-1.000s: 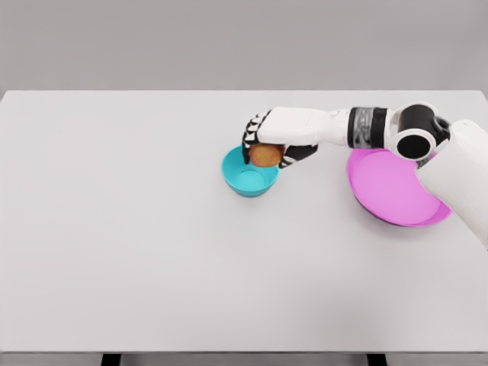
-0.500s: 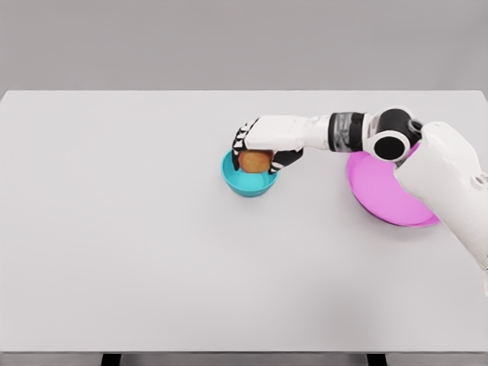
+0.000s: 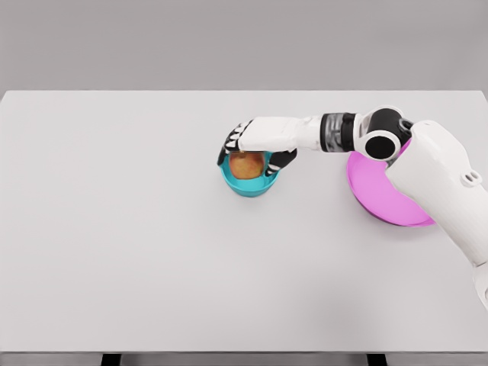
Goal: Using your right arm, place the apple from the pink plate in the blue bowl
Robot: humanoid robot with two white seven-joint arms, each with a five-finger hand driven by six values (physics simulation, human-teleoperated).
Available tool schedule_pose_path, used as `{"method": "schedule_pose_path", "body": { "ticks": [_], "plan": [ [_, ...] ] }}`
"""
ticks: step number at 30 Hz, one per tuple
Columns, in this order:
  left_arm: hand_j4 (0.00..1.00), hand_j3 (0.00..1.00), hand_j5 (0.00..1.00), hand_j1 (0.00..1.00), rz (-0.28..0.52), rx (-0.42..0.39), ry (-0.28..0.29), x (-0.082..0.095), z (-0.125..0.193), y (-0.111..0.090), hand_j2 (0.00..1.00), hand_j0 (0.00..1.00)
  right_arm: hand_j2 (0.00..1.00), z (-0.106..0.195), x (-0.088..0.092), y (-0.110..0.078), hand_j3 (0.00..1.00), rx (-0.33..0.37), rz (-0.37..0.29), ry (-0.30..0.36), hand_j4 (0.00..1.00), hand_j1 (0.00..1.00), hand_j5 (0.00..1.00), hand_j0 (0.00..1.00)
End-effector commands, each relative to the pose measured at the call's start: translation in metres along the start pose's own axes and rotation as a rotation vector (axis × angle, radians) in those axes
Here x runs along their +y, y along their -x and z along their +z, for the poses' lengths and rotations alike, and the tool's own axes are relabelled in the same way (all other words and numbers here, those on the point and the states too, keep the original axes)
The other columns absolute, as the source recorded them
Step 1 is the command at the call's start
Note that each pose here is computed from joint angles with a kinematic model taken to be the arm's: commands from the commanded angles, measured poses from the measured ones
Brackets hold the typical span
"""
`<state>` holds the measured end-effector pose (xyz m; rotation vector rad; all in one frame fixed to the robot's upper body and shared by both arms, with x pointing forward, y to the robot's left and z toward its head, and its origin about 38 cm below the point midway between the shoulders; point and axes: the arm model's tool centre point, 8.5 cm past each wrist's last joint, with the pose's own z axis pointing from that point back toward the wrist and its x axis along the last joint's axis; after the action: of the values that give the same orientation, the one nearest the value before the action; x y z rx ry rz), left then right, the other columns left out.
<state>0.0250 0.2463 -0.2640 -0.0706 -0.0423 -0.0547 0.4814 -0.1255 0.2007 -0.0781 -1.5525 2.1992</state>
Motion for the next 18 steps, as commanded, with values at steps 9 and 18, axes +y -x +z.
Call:
{"method": "schedule_pose_path", "body": {
  "ticks": [9,18],
  "plan": [
    [1.0,1.0,1.0,1.0,0.0,0.0,0.0,0.0,0.0,0.0,1.0,1.0,1.0,0.008,-0.021,-0.001,1.0,0.002,0.033,0.033,1.0,1.0,1.0,1.0],
    [1.0,1.0,1.0,1.0,0.0,-0.001,0.0,0.0,0.0,-0.001,1.0,1.0,1.0,0.172,-0.042,0.028,1.0,0.258,0.098,0.189,1.0,1.0,1.0,1.0]
  ]
}}
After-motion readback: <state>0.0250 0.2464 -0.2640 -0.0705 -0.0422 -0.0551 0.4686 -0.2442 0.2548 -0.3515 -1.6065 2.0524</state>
